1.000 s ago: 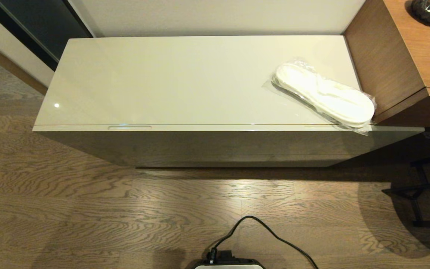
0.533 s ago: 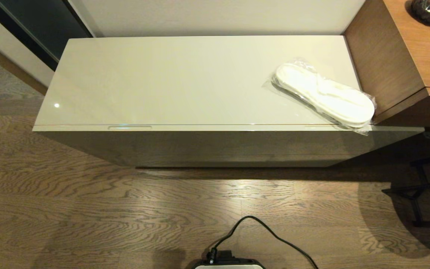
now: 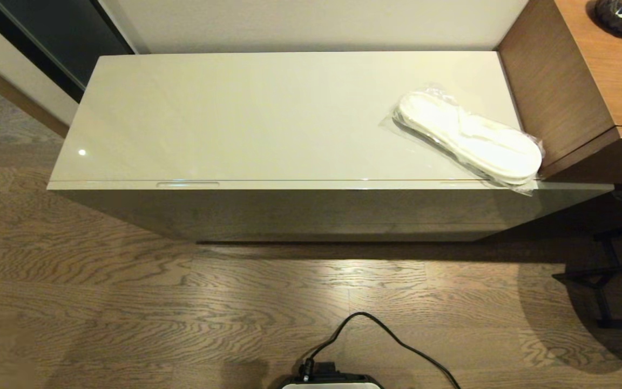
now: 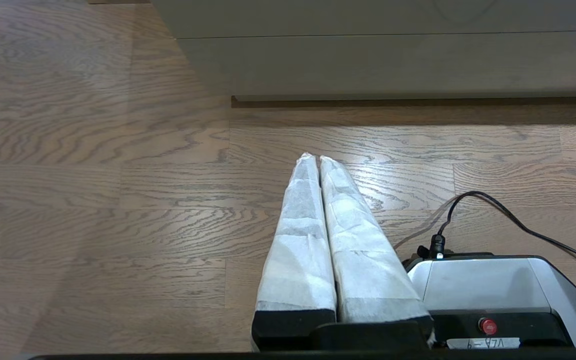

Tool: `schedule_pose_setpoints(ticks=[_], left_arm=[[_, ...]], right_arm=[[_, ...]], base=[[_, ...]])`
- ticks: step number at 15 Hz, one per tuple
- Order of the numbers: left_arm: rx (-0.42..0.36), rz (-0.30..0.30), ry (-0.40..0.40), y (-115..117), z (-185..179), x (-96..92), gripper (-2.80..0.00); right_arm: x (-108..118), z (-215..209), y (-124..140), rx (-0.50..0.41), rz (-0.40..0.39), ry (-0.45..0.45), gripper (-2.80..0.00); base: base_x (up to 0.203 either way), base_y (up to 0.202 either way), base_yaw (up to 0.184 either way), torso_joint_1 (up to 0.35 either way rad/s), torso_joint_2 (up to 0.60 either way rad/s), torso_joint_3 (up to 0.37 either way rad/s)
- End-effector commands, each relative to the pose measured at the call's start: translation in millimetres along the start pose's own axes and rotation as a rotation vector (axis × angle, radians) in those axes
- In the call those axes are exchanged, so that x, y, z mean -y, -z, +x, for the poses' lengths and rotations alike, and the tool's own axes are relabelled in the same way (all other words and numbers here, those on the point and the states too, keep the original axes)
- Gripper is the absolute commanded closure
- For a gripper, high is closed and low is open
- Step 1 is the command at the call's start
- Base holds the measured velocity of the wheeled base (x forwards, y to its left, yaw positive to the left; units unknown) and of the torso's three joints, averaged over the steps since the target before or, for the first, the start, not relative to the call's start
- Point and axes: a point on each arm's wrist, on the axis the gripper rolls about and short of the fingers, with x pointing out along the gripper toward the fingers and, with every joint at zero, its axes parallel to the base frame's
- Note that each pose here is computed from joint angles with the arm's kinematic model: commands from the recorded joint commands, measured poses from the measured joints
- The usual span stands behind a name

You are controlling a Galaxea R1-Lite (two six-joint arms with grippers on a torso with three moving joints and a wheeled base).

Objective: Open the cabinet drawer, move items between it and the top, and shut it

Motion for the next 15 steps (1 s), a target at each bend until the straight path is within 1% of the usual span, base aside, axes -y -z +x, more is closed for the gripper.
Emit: schedule_pose_setpoints(ticks=[1,15], left_arm=[[-0.002,0.000,0.000,0.0,0.1,0.0,0.00],[-0.002,0.000,-0.001,0.0,0.1,0.0,0.00]], right_arm=[[0.0,0.2,0.9,-0.003,0.000,0.001,0.00],[0.0,0.2,0.9,-0.003,0.000,0.001,0.00]], base=[[0.000,0.000,0.000,0.000,0.00,0.000],[0.000,0.000,0.000,0.000,0.00,0.000]])
